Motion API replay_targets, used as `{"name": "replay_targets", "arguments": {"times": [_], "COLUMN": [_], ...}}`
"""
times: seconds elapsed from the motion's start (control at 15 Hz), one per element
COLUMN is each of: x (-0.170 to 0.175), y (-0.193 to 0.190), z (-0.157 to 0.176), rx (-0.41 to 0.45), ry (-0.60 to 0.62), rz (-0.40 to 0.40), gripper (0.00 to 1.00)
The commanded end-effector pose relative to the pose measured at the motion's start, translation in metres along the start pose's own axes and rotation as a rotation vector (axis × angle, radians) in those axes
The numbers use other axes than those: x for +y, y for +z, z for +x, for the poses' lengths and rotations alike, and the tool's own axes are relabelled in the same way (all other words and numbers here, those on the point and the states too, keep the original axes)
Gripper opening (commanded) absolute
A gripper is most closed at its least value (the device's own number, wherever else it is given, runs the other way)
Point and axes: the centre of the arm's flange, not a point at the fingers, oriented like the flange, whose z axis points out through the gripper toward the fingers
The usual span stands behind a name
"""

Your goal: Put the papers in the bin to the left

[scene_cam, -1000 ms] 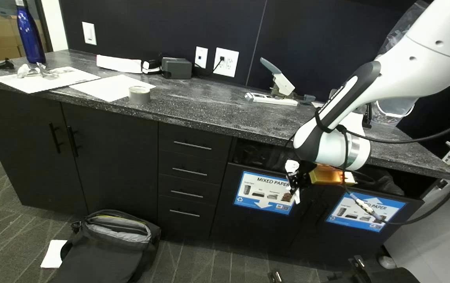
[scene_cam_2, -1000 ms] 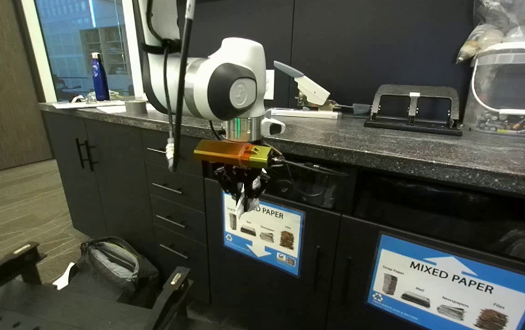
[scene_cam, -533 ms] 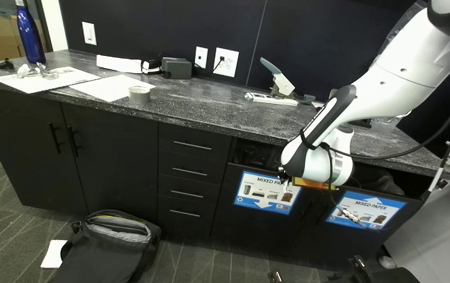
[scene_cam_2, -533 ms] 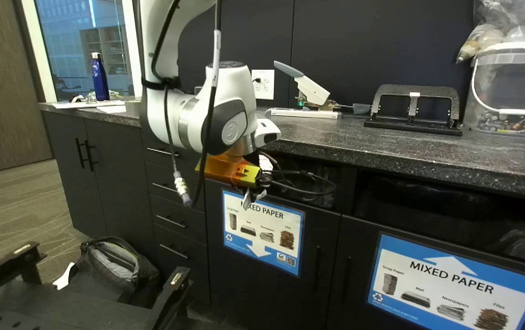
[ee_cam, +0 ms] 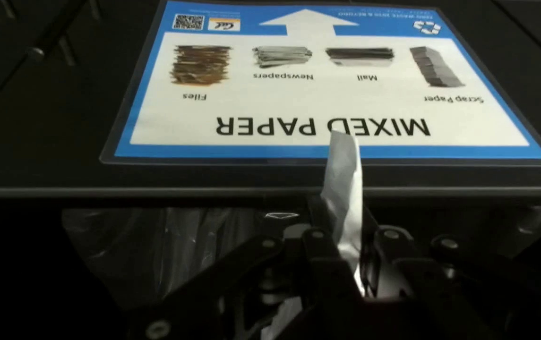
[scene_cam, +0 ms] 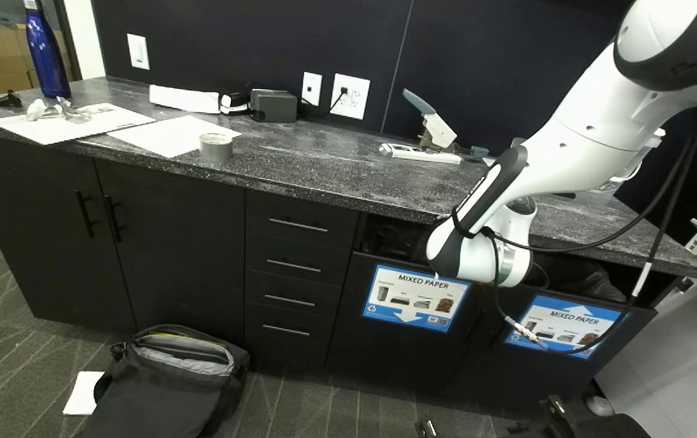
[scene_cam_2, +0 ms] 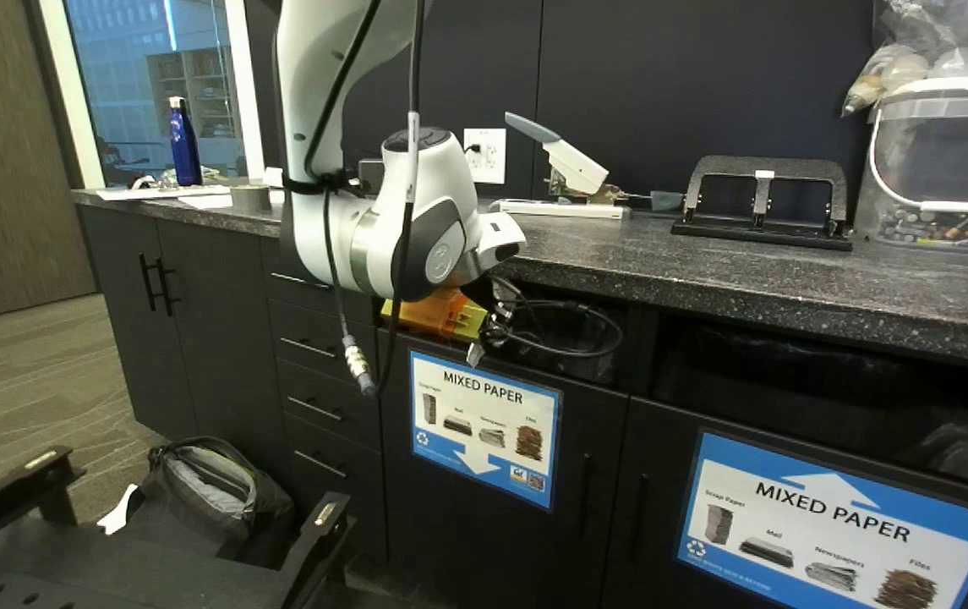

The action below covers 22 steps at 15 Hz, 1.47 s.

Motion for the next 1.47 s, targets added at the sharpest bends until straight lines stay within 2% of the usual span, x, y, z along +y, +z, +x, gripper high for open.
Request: {"name": "replay_targets", "arguments": {"times": [0.0,0.33,0.53,1.0,1.07,1.13,1.2,1.27,1.4], "x": [-0.002,-0.005,-0.008,-0.005,-0.005,-0.004,-0.003,-0.003,-0.002], "y": [0.017,0.04,0.051,0.071,0.073,0.075,0.078,0.079,0.079], "z": [0.014,0.018,0.025,0.032,0.034,0.034,0.034,0.035,0.034], "rx": [0.084,0.129,0.195,0.238,0.243,0.236,0.233,0.235,0.232], "ry": [0.02,0.091,0.123,0.099,0.101,0.104,0.093,0.094,0.086], "rz": [-0.006,0.004,0.004,-0.023,-0.031,-0.037,-0.047,-0.05,-0.057], "gripper": [0.16,0.17,0.15,0.15,0.22,0.41,0.42,0.47,0.64]}}
